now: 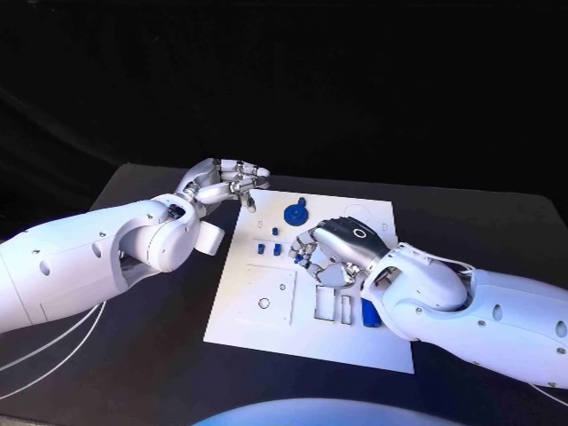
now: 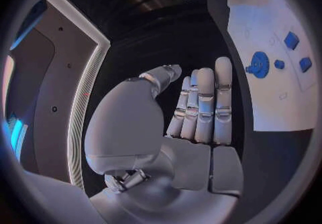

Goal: Assemble the parts on the task board

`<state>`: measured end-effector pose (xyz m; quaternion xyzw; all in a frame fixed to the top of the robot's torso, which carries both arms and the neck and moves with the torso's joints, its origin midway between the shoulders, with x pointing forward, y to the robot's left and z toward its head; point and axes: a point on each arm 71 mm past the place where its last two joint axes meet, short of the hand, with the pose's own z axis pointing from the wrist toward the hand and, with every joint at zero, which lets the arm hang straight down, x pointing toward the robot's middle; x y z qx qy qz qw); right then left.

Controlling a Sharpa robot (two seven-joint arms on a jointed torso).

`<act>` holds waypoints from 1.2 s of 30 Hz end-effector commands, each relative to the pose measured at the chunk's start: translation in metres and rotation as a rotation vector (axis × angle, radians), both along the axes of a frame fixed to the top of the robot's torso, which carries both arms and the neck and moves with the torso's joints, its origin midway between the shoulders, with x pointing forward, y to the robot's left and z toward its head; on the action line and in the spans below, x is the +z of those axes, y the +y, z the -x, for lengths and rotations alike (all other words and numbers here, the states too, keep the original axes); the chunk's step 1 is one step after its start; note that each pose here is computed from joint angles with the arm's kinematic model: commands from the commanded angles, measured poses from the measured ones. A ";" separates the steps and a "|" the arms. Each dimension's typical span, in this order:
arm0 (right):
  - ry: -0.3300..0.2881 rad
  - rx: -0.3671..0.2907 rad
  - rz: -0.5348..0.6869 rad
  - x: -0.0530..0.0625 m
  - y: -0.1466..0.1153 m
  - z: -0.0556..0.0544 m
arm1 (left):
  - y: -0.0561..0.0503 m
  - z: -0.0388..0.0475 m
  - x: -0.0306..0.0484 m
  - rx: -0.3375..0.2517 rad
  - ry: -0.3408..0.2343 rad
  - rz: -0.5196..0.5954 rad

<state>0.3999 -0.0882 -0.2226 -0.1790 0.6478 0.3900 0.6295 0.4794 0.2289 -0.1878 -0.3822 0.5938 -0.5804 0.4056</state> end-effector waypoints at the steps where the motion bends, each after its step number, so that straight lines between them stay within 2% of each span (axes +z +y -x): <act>1: 0.023 0.025 -0.020 -0.007 0.005 0.003 | -0.004 0.0010 0.0007 -0.022 -0.002 0.007; 10: 0.068 0.042 -0.022 -0.026 0.017 0.009 | -0.008 0.0011 0.0007 -0.030 -0.002 0.009; 15: 0.081 0.043 -0.017 -0.033 0.020 0.009 | -0.009 0.0009 0.0005 -0.032 -0.002 0.010; 36: 0.104 0.042 0.014 -0.043 0.023 0.008 | -0.010 0.0008 0.0002 -0.036 0.001 0.010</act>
